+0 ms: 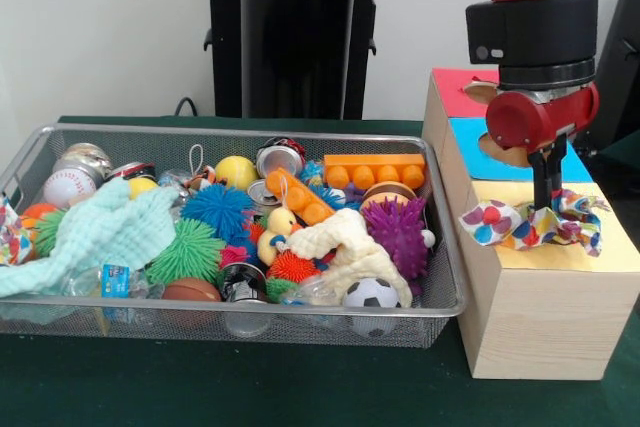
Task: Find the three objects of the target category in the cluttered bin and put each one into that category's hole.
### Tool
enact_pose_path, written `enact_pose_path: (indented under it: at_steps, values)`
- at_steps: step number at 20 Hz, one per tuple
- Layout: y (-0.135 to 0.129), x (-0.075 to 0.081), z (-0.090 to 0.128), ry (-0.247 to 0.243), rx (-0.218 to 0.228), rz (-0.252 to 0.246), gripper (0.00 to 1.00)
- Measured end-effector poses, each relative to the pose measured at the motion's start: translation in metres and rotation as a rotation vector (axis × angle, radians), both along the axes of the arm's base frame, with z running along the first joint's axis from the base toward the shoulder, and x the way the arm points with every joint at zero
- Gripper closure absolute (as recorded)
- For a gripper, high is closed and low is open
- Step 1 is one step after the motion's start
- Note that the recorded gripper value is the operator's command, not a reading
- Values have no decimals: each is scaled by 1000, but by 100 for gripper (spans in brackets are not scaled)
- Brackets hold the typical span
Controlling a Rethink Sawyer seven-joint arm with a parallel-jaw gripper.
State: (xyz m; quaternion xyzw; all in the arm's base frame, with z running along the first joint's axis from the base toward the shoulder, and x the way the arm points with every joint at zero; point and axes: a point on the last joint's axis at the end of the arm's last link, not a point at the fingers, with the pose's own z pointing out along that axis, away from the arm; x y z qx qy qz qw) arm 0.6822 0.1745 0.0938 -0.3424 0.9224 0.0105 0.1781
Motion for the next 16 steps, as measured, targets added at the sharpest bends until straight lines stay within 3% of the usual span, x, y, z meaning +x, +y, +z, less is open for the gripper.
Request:
enact_pose_path:
  at_steps: [16]
  values:
    - [4,4,-13,64,-45,-3,100]
